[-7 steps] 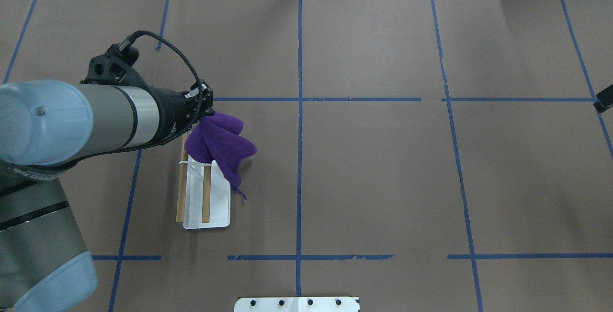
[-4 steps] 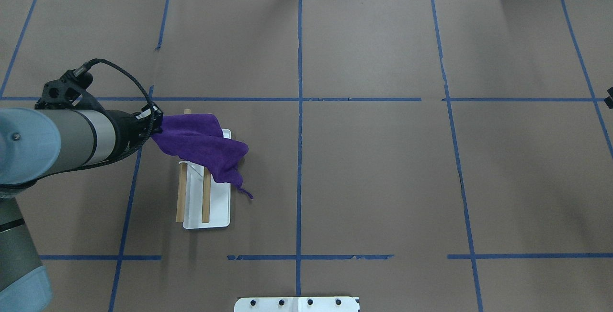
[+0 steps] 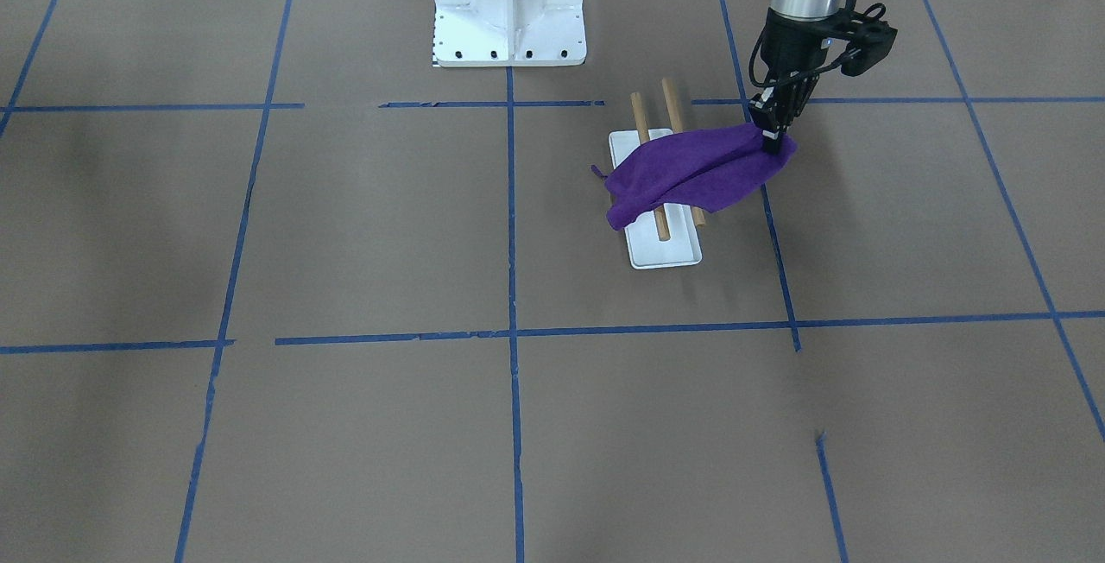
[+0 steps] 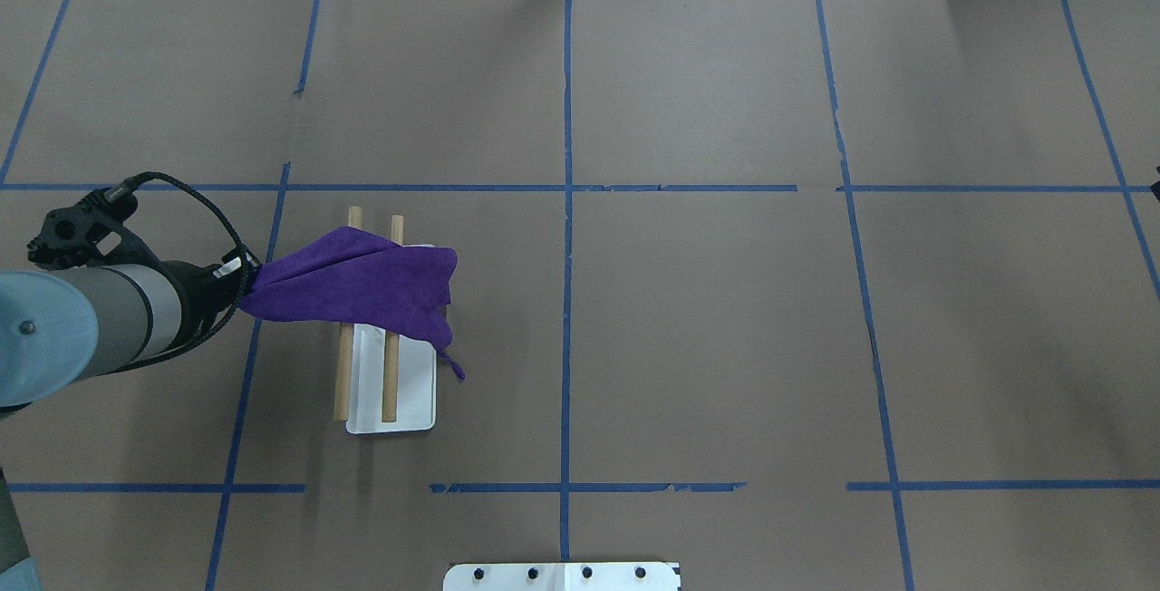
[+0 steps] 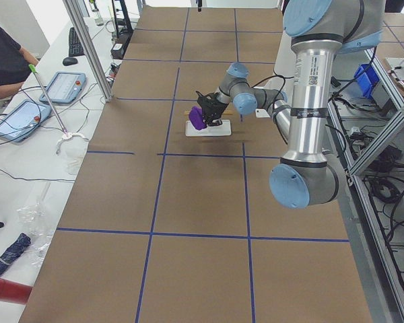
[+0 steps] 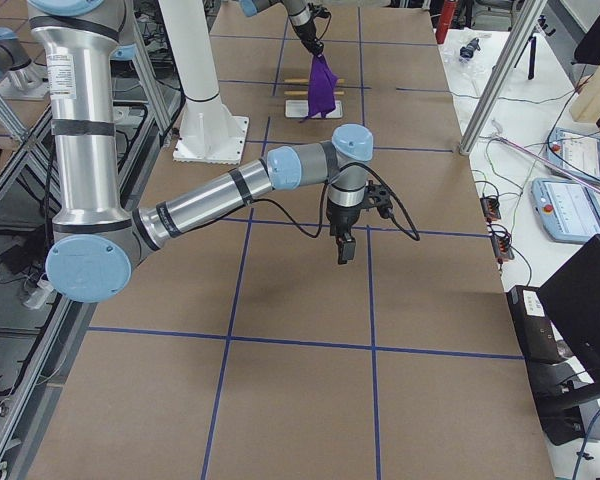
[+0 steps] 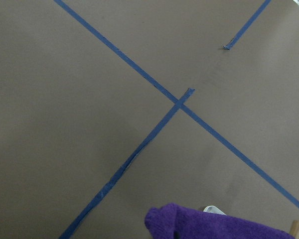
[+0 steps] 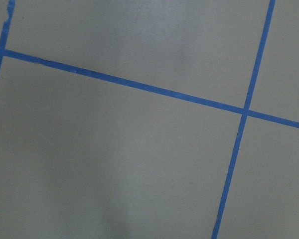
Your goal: Hang towel on rack
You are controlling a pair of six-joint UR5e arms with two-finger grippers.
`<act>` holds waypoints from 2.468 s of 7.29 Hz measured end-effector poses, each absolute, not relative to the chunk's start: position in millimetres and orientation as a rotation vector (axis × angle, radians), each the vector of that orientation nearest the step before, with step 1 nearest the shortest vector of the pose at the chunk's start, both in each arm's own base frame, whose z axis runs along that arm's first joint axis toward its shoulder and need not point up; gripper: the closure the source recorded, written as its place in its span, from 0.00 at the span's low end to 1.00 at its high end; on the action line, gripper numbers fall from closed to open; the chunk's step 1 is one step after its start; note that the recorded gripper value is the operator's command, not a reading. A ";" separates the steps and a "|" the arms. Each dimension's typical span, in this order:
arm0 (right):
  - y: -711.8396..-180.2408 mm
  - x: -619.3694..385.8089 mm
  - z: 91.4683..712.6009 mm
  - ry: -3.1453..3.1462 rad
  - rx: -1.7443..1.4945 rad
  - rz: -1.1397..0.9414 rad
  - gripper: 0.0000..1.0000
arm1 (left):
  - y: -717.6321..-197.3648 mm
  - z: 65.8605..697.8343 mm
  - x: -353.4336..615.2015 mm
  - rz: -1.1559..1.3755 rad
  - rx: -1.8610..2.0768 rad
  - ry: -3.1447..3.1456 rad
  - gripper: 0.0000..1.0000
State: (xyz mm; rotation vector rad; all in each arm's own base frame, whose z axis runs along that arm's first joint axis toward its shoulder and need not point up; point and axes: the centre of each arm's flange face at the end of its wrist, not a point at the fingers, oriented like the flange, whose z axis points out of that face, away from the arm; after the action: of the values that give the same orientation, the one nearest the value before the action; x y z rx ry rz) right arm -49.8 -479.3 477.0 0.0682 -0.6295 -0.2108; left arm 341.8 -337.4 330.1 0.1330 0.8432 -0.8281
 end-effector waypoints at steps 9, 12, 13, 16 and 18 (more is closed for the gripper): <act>-444.2 -16.2 523.4 -0.727 0.055 -0.141 0.00 | -459.2 420.7 169.5 -0.038 0.278 0.646 0.00; -442.1 31.4 566.2 -0.783 0.038 -0.066 0.00 | -513.9 529.0 27.6 0.180 0.276 0.604 0.00; -441.1 42.8 579.6 -0.803 0.031 -0.053 0.00 | -514.4 550.3 0.1 0.205 0.271 0.604 0.00; -430.3 63.7 601.9 -0.869 0.023 -0.023 0.00 | -506.1 583.1 -34.8 0.188 0.209 0.690 0.00; -423.7 66.0 606.7 -0.900 0.015 -0.010 0.00 | -508.0 589.3 -38.0 0.170 0.181 0.721 0.00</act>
State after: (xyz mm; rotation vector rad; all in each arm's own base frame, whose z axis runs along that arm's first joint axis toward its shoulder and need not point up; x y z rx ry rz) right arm 66.0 -423.7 606.7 0.0147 -0.9002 -0.0099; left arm -38.0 -508.0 589.3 0.1808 0.7208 0.1703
